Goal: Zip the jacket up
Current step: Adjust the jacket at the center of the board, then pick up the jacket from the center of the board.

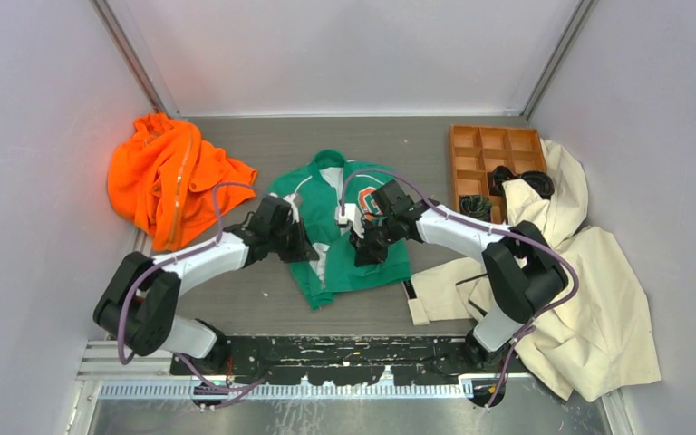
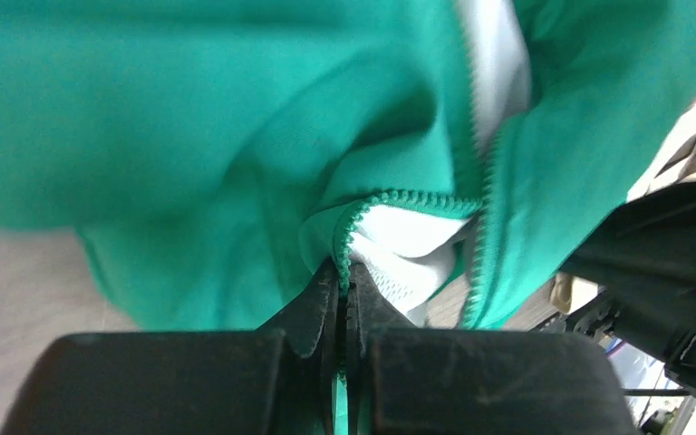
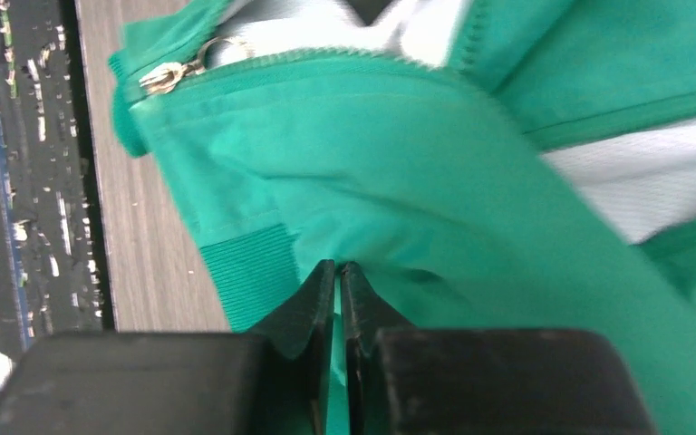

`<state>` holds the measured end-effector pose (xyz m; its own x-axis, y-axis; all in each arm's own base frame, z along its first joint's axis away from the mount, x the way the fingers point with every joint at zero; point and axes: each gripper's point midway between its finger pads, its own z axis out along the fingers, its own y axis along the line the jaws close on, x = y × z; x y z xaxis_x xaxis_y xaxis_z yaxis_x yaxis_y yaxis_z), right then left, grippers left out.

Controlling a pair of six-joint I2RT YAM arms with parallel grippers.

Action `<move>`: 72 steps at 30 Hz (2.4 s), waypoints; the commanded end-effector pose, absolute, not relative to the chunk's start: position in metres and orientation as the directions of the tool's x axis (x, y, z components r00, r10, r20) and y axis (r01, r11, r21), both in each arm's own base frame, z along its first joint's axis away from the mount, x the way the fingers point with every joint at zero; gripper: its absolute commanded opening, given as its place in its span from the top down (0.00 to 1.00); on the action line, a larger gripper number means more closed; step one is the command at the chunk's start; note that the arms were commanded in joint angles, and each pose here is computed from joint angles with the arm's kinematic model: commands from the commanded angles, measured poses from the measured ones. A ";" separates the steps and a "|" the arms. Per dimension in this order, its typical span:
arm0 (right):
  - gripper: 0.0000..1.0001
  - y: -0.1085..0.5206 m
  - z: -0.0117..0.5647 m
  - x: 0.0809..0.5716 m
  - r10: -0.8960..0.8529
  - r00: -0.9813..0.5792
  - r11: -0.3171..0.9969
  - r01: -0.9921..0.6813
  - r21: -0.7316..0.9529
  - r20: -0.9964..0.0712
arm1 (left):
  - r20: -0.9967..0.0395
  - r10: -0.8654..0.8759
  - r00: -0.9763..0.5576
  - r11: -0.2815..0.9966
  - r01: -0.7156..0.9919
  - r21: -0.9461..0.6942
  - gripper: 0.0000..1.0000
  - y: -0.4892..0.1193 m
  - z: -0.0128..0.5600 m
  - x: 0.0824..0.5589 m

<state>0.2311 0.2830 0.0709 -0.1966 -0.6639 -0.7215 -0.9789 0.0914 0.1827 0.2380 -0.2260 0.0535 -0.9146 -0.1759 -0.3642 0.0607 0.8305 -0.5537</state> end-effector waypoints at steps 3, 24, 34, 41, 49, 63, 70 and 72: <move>0.99 0.292 0.082 0.203 -0.635 -0.128 0.001 -0.986 0.165 -0.762 | -0.522 -0.039 -0.852 0.745 0.323 -0.583 1.00 -0.270 0.096 0.291; 0.79 0.281 0.113 0.173 -0.655 -0.055 -0.118 -0.978 0.173 -0.754 | -0.590 0.001 -0.808 0.740 0.398 -0.543 0.81 -0.301 0.129 0.349; 0.57 0.229 0.126 0.192 -0.828 0.105 -0.136 -0.991 0.016 -0.551 | -0.747 -0.084 -0.660 0.841 0.355 -0.408 0.53 -0.242 0.194 0.332; 0.55 0.211 0.146 0.202 -0.882 0.170 -0.182 -0.983 -0.014 -0.440 | -0.775 -0.125 -0.620 0.793 0.406 -0.453 0.46 -0.234 0.215 0.302; 0.44 0.214 0.184 0.195 -0.838 0.252 -0.255 -0.965 -0.061 -0.484 | -0.800 -0.201 -0.566 0.662 0.523 -0.536 0.43 -0.236 0.213 0.258; 0.35 0.231 0.171 0.170 -0.602 -0.178 0.165 -0.982 0.097 -0.778 | -0.718 -0.282 -0.636 0.451 0.573 -0.684 0.45 -0.277 0.218 0.250; 0.34 0.216 0.185 0.172 -0.489 -0.258 0.311 -0.944 0.110 -0.833 | -0.679 -0.138 -0.721 0.585 0.493 -0.643 0.50 -0.316 0.163 0.274; 0.34 0.212 0.187 0.171 -0.475 -0.268 0.337 -0.935 0.108 -0.838 | -0.662 -0.098 -0.743 0.630 0.469 -0.619 0.52 -0.319 0.147 0.276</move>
<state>0.1680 0.2066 0.1678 -0.2475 -0.5683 -0.7847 -0.9538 0.2854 0.0942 0.2645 -0.3103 0.1538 -0.7577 -0.1493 -0.6352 0.4631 0.5629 -0.6846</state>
